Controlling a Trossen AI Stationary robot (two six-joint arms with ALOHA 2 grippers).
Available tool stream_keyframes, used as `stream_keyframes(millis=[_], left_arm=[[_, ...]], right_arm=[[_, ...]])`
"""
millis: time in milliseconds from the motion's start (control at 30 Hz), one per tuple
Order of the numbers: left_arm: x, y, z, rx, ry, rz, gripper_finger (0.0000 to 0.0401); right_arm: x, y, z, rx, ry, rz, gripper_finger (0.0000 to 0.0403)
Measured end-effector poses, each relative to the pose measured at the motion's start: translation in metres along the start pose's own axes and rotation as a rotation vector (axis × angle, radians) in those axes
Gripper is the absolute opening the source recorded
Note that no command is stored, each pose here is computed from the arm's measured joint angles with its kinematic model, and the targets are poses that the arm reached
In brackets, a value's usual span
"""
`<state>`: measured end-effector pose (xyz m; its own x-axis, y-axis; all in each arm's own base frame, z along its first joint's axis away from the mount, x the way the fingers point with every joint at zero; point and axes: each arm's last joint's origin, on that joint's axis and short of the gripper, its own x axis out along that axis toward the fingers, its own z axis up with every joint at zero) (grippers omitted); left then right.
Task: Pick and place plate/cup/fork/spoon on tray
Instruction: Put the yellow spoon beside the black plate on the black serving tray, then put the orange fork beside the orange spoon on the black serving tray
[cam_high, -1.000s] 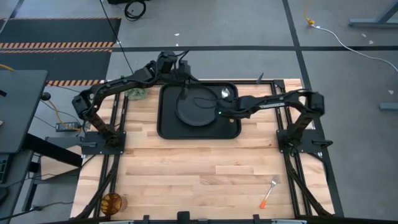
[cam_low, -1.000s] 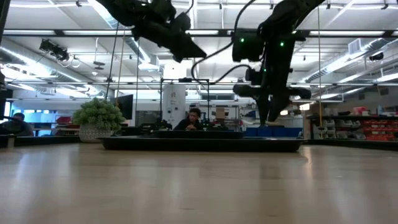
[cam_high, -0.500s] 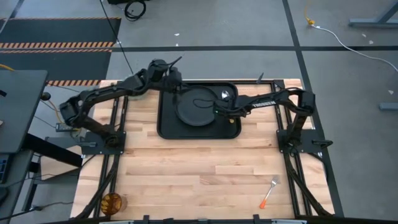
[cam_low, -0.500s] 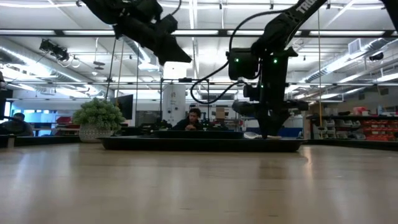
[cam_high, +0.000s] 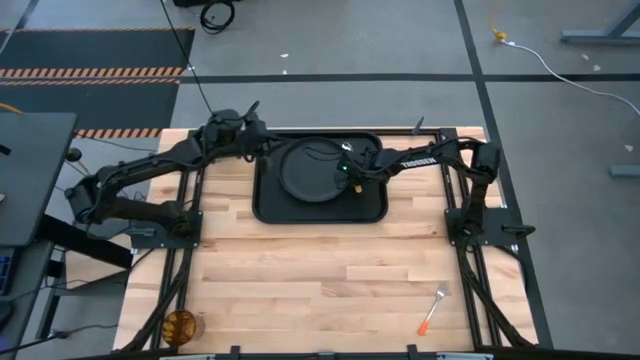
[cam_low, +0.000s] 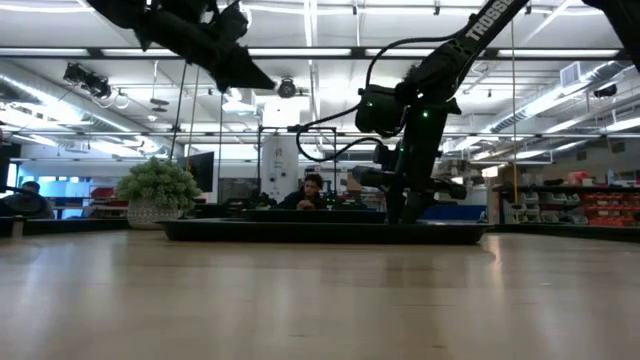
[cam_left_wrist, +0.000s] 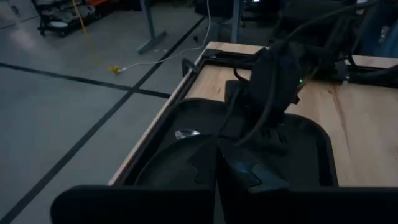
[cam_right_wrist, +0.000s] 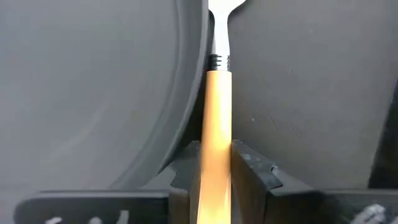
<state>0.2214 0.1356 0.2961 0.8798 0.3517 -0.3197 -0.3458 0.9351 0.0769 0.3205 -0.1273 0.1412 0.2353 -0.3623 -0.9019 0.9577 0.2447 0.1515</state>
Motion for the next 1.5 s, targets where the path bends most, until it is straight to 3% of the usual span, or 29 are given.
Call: stream_keyframes(millis=[500,900,1033,1233,1500], left_arm=[[0.0,-0.001,0.004,0.019,-0.034,0.004,0.0013],[0.0,-0.001,0.004,0.036,-0.035,0.027,0.0013],[0.0,-0.001,0.004,0.036,-0.035,0.027,0.0013],[0.0,-0.001,0.004,0.038,-0.036,0.027,0.0013],[0.0,0.0,0.006,0.041,-0.05,0.029,0.0013]], right_arm=[[-0.002,0.005,-0.004,-0.01,-0.006,0.023,0.0084],[-0.012,0.018,-0.023,-0.053,-0.002,0.049,0.0153],[-0.031,0.017,-0.024,-0.067,-0.008,0.056,0.0173],[-0.082,0.003,-0.03,-0.118,-0.037,0.011,0.0193],[-0.138,-0.009,-0.096,-0.107,0.192,-0.05,0.0204]])
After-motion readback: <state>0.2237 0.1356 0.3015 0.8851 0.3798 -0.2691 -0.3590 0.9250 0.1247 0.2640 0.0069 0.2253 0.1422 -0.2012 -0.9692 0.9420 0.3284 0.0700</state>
